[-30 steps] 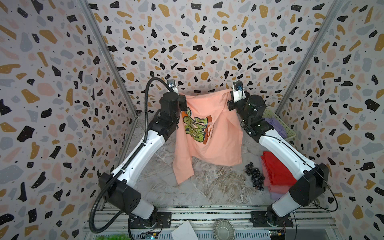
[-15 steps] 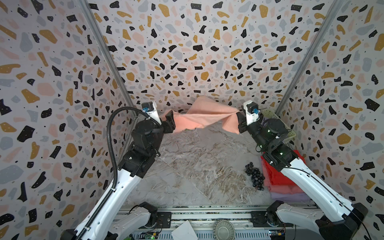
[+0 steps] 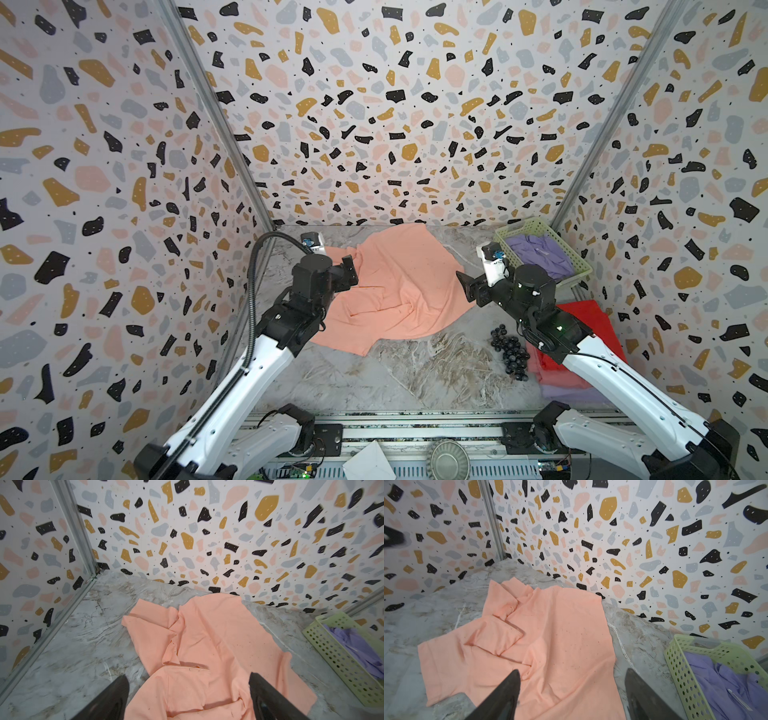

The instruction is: Fold and stack the t-shirts

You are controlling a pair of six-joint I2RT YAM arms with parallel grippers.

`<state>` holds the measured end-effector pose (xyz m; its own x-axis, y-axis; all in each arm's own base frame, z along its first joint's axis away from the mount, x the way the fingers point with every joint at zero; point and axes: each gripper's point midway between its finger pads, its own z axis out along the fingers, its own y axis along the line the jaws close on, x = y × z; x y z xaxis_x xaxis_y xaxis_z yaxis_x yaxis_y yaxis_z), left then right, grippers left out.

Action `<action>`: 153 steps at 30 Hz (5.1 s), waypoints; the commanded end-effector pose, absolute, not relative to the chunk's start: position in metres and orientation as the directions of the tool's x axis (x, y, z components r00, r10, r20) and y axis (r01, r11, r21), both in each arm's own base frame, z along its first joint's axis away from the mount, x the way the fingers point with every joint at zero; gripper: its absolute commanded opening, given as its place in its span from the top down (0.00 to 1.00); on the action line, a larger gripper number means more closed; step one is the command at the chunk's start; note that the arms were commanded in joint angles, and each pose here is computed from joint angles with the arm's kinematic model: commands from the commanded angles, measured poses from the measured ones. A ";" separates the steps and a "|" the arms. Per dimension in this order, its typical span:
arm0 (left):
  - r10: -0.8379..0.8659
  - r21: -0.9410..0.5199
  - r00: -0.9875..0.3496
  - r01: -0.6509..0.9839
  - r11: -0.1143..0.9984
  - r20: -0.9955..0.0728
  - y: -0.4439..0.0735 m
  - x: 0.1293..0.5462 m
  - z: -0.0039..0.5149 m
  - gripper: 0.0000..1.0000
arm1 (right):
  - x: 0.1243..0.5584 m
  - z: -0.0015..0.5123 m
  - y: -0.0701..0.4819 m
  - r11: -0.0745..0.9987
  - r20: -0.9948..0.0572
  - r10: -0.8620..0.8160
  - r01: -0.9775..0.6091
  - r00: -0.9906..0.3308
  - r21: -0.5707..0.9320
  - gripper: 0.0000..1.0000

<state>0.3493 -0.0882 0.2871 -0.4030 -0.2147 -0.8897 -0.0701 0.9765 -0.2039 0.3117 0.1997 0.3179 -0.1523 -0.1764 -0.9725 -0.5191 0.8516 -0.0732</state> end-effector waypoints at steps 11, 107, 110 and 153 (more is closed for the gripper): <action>-0.303 -0.195 -0.644 -0.235 0.952 -0.702 -0.075 0.421 0.117 0.13 | 0.406 0.233 0.268 0.789 -0.925 -0.128 -0.602 -0.358 0.124 0.20; -0.361 -0.495 -0.735 -0.039 0.868 -0.574 -0.117 0.378 0.111 0.19 | 0.485 0.143 0.216 0.763 -0.691 0.266 -0.290 -0.672 0.577 0.22; -0.206 -0.334 -0.789 -0.001 0.942 -0.579 -0.109 0.389 0.090 0.21 | 0.490 0.139 0.225 0.764 -0.702 0.232 -0.320 -0.673 0.560 0.22; -0.515 -0.248 -0.689 -0.455 0.855 -0.510 -0.018 0.282 0.045 1.00 | 0.503 0.029 0.231 0.803 -0.519 0.245 -0.128 -0.819 0.582 0.27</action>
<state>0.2903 -0.0218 0.0413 -0.7219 -0.4560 -0.5206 -0.4034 0.8885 -0.2188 0.5101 0.2405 0.0500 -0.7828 0.2525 -0.5687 -0.1831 0.7801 0.5983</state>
